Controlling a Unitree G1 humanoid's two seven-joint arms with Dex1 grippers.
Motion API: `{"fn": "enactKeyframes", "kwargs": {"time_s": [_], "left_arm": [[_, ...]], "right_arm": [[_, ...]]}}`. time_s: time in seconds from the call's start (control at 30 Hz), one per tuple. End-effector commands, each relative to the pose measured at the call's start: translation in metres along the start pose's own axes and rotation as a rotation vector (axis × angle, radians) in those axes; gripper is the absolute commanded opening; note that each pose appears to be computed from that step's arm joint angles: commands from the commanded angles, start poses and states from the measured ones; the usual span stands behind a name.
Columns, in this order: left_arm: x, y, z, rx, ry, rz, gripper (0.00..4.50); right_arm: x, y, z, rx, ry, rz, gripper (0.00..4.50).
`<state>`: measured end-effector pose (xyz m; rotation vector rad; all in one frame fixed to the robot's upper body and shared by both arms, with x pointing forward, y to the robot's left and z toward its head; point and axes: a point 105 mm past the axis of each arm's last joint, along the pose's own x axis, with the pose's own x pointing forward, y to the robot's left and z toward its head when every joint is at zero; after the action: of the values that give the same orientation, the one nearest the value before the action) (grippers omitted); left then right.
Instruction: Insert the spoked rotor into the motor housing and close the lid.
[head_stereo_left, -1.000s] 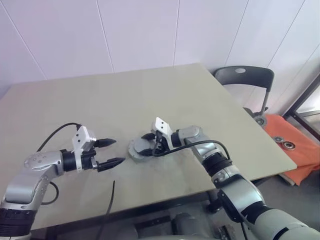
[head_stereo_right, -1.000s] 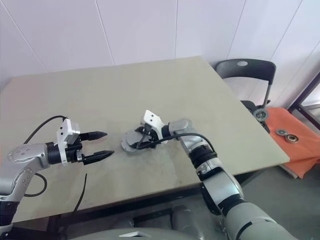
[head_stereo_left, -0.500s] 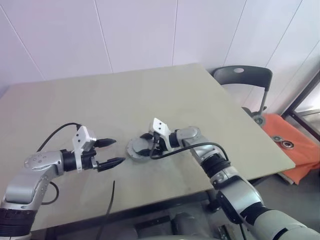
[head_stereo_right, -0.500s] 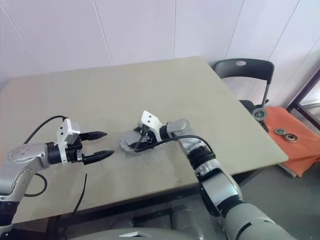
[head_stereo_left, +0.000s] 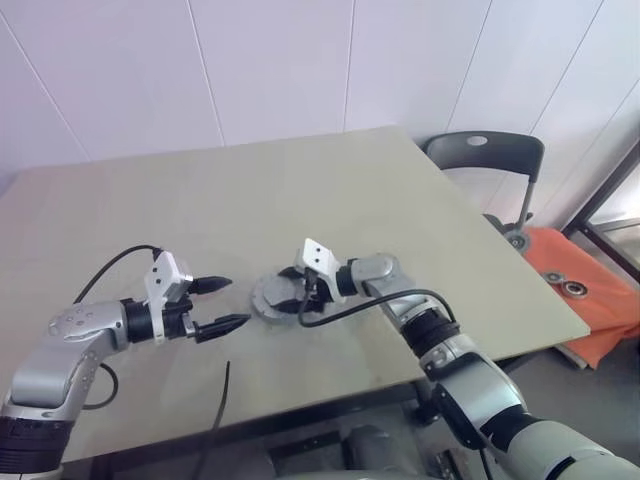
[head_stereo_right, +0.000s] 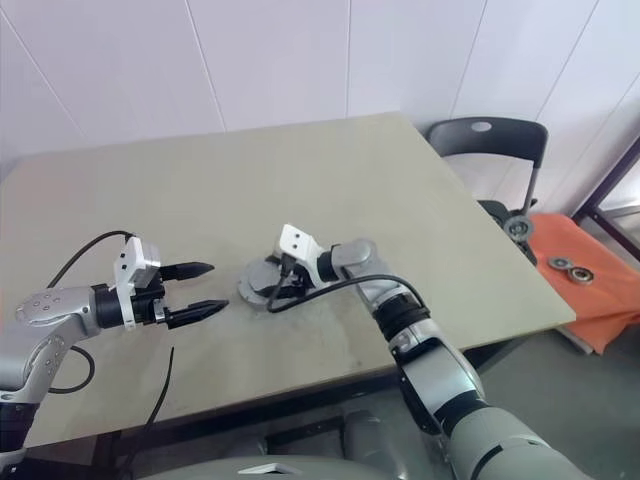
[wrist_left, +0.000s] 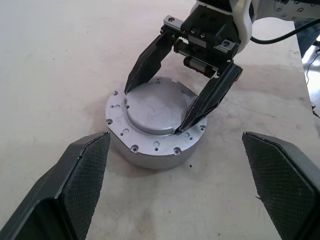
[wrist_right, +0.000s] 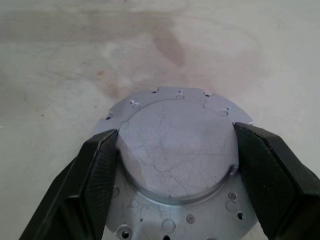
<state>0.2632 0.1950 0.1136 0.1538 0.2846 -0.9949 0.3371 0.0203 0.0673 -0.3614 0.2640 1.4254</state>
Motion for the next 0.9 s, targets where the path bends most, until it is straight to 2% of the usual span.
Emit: {"fn": "enactKeyframes", "kwargs": {"time_s": [0.03, 0.33, 0.6, 0.9], "left_arm": [[-0.001, -0.003, 0.009, 0.027, -0.029, -0.006, 4.50], [-0.003, -0.003, 0.007, 0.020, -0.028, 0.004, 4.50], [0.000, 0.001, 0.008, 0.036, -0.032, 0.028, 4.50], [0.013, 0.013, 0.015, 0.067, -0.065, 0.082, 4.50]], "right_arm": [[0.009, 0.005, -0.011, 0.011, 0.045, 0.007, 3.22], [0.006, 0.004, -0.017, 0.003, 0.074, 0.026, 3.22], [0.006, 0.016, -0.044, 0.042, 0.160, 0.093, 3.22], [0.007, 0.014, -0.044, 0.063, 0.159, 0.085, 3.22]]}}
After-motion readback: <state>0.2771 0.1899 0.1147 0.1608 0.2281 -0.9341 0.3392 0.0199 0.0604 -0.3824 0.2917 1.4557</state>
